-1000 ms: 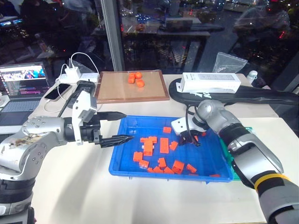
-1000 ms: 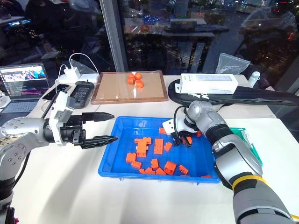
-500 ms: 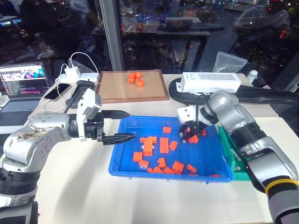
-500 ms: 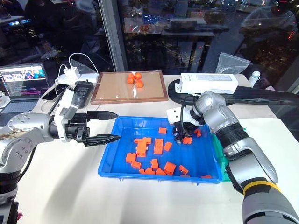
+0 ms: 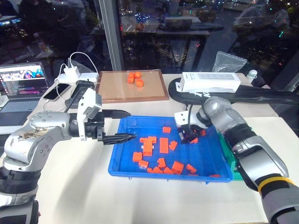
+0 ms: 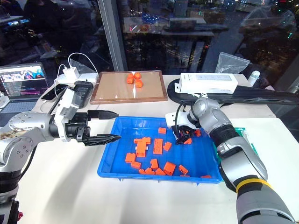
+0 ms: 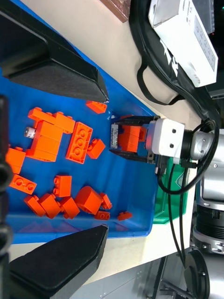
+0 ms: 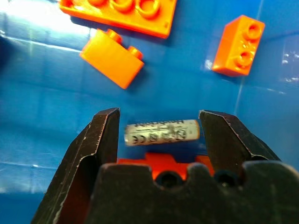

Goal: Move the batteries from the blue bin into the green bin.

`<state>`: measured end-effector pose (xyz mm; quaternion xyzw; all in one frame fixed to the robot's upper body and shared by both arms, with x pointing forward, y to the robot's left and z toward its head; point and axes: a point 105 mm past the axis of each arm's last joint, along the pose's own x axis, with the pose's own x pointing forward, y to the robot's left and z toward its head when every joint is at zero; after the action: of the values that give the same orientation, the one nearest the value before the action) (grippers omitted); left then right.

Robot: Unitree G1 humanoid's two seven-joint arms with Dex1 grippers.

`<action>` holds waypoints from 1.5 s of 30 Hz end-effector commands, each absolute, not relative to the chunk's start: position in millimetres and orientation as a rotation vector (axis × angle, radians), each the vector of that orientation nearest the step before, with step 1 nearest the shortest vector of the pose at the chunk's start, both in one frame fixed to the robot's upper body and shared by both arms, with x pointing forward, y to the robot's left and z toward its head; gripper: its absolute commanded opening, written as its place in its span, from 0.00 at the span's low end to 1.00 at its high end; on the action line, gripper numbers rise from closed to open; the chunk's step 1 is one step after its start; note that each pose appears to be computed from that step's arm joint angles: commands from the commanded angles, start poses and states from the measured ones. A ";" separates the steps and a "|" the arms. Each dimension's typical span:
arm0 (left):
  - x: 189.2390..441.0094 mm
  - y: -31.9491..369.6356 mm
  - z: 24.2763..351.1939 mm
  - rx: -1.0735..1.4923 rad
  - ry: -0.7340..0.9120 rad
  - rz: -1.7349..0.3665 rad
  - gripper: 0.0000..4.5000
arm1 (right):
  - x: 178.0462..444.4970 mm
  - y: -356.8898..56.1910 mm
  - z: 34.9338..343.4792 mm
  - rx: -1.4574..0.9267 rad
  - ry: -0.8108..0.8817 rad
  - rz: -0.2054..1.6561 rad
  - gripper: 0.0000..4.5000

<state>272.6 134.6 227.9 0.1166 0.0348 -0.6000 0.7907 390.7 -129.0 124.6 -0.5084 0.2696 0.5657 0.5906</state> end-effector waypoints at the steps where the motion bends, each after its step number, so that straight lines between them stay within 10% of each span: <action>1: 267.3 135.0 235.0 0.276 0.041 -1.288 1.00 | 398.5 -129.7 132.4 -1.225 0.608 1.284 0.70; 8: 267.6 137.2 235.1 0.278 0.041 -1.274 1.00 | 394.0 -132.1 128.9 -1.163 0.678 1.317 0.70; 13: 267.9 137.4 234.3 0.280 0.043 -1.272 1.00 | 396.5 -129.7 134.4 -1.169 0.639 1.308 0.99; 22: 269.7 136.1 233.8 0.289 0.044 -1.272 1.00 | 397.2 -135.1 120.7 -1.156 0.712 1.266 0.99; 35: 270.5 136.5 235.5 0.289 0.045 -1.277 1.00 | 388.7 -131.6 120.8 -1.142 0.722 1.317 0.08; 45: 272.9 130.5 240.5 0.280 0.030 -1.342 1.00 | 355.6 -131.4 181.6 -0.991 0.586 1.361 0.06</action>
<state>273.5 132.6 232.6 0.1208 0.0316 -0.6104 0.7822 363.4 -123.9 156.4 -0.4478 0.2708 0.5930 0.6120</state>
